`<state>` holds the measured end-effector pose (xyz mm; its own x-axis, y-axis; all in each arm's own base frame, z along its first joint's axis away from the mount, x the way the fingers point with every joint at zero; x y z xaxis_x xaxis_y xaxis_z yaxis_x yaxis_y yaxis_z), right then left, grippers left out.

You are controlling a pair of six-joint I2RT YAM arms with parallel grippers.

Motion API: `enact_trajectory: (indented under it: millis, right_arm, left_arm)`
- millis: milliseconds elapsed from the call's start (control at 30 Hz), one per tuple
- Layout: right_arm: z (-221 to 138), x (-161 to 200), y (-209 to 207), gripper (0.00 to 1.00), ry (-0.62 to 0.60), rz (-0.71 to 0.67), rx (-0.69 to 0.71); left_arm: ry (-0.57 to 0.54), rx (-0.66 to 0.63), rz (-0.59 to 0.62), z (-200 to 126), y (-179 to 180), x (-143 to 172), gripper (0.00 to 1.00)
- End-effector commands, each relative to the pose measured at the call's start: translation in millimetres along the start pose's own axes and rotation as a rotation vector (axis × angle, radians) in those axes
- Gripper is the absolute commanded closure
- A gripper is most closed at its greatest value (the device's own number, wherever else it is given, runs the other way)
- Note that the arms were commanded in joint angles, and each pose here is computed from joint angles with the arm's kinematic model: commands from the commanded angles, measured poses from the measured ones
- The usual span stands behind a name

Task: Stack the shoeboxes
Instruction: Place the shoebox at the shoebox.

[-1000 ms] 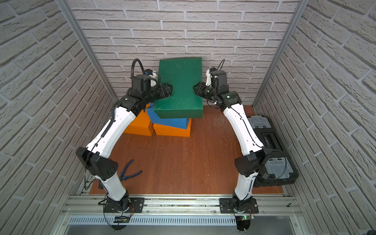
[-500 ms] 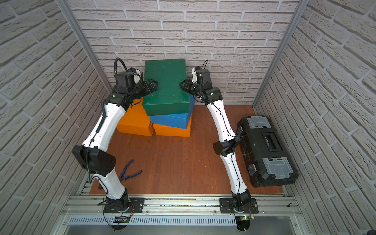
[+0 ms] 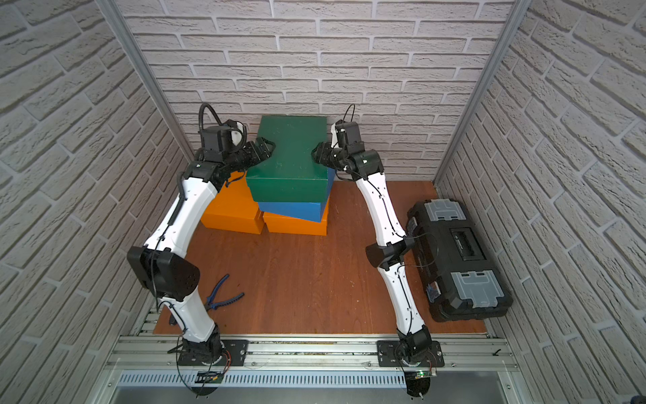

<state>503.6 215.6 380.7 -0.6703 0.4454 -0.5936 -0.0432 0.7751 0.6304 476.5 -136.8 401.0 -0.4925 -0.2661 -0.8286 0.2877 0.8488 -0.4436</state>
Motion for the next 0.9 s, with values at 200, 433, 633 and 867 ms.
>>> enact_trajectory:
  millis: [200,433,633,867]
  right_arm:
    - [-35,41,-16,0.22,0.154,-0.157,0.199]
    - [-50,34,-6,0.12,0.132,-0.156,0.152]
    - [-80,19,-3,0.09,0.086,-0.148,0.131]
    - [-85,17,-1,0.09,0.094,-0.134,0.098]
  left_arm:
    - [-0.025,0.111,0.024,-6,-25,-4,0.02]
    - [-0.045,0.056,0.061,-18,-20,-11,0.02]
    - [-0.073,0.023,0.054,-27,-9,-21,0.02]
    - [-0.091,0.024,0.034,-25,-6,-26,0.02]
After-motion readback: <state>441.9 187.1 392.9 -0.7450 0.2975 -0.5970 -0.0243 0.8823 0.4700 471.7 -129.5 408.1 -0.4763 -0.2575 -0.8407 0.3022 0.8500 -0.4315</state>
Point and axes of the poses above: each gripper's point midway between its finger pads, its own z axis out along the fingers, its own y axis along the line the jaws close on, x = y × z, the point moved 5 cm from there along -z, back along the fingers, and after that the axes turned 11 degrees about z, right-handed, at the moved point
